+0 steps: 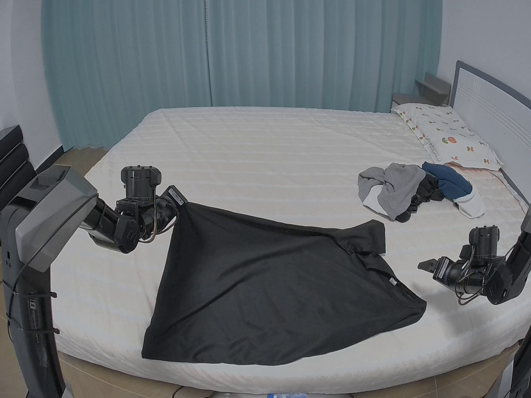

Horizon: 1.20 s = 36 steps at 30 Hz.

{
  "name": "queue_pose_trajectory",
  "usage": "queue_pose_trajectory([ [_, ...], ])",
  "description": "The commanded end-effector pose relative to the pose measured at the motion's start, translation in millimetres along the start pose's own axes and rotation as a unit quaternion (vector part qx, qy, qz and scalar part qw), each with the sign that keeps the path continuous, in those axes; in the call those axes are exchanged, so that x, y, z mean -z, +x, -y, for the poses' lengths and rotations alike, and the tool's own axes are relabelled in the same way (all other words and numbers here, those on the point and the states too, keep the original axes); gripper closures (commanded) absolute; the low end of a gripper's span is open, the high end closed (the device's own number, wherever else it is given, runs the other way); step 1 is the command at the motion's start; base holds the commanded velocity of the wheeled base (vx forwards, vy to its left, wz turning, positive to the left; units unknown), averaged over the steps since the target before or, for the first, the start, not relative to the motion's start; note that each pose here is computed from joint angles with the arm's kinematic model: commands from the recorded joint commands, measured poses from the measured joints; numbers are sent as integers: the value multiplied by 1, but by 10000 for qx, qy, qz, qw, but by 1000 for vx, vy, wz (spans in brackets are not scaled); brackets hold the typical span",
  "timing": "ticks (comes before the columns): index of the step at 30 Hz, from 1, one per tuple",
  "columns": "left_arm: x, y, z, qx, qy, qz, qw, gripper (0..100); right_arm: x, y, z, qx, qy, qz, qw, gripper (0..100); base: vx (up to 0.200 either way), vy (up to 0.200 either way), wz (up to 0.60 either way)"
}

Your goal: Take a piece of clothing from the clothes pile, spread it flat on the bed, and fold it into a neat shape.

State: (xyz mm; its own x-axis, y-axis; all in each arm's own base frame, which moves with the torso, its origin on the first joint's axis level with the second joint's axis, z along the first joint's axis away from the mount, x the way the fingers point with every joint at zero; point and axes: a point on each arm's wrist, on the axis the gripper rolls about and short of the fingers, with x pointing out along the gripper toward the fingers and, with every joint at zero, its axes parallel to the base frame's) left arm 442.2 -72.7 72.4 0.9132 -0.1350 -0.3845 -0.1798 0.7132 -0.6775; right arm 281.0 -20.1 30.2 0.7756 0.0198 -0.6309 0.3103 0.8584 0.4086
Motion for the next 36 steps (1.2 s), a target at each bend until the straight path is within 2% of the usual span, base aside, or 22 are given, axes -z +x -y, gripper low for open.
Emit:
queue_pose_trajectory([
  [1,-3,48,-28,-96,-7,239,9997,100,3,7,1,16,58,-46,10000,0,0,0,0],
  [5,-7,66,-30,164,-25,545,9984,100,4,7,0,-9,57,-79,10000,0,0,0,0],
  [9,0,76,-38,198,-18,587,9981,100,4,7,-2,-39,136,-72,9999,0,0,0,0],
  [13,-5,84,-42,320,-38,825,9961,100,3,8,-6,-124,212,34,9997,0,0,0,0],
  [15,-6,88,-49,276,-51,949,9951,100,1,7,-7,-172,266,130,9994,0,0,0,0],
  [22,-1,90,-59,117,-62,849,9963,100,0,7,-9,-230,382,182,9988,0,0,0,0],
  [23,0,90,-59,112,-62,844,9964,0,0,7,-10,-256,398,183,9987,0,0,0,0],
  [31,0,79,-60,-1,-104,765,9970,0,-1,9,-24,-509,699,170,9961,0,0,0,0],
  [32,-7,62,-52,64,-131,655,9977,0,3,11,-37,-693,815,111,9942,0,0,0,0],
  [36,-13,49,-43,244,-119,541,9982,0,6,9,-50,-885,815,64,9927,0,0,0,0],
])
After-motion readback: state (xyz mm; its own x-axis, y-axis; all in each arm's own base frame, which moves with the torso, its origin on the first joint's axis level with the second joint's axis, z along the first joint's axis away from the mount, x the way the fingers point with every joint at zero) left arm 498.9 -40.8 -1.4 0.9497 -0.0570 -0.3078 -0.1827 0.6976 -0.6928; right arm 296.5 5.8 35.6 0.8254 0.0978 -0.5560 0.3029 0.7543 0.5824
